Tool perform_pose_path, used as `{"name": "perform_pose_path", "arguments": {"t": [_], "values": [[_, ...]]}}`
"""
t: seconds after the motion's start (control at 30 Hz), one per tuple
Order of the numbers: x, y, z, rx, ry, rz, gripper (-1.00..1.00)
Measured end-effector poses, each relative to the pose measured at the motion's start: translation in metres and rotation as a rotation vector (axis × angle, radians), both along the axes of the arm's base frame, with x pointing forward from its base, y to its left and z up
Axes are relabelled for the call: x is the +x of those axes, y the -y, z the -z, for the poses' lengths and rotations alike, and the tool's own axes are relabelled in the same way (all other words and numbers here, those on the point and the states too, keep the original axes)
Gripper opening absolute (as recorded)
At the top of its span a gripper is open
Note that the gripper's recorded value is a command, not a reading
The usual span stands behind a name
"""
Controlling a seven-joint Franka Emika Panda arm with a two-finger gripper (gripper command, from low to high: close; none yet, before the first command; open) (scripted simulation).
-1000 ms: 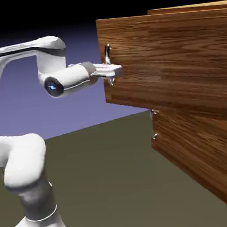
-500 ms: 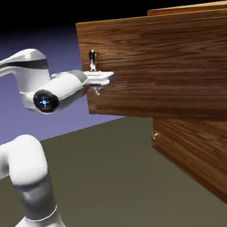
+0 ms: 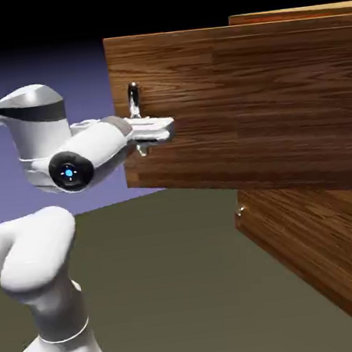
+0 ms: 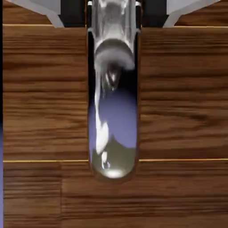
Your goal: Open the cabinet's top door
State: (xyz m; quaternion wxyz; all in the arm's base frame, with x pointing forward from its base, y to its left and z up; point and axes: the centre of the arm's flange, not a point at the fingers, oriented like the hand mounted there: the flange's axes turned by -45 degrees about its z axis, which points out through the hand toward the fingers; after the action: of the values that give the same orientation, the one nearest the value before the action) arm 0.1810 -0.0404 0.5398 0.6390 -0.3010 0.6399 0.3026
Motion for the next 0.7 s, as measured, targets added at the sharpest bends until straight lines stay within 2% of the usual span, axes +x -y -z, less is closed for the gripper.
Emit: {"name": "perform_pose_path", "arguments": {"t": [0.33,0.7], "values": [[-0.025,0.075,0.000,0.000,0.000,-0.155,-1.00],[-0.039,0.193,0.000,0.001,0.000,-0.390,-1.00]]}}
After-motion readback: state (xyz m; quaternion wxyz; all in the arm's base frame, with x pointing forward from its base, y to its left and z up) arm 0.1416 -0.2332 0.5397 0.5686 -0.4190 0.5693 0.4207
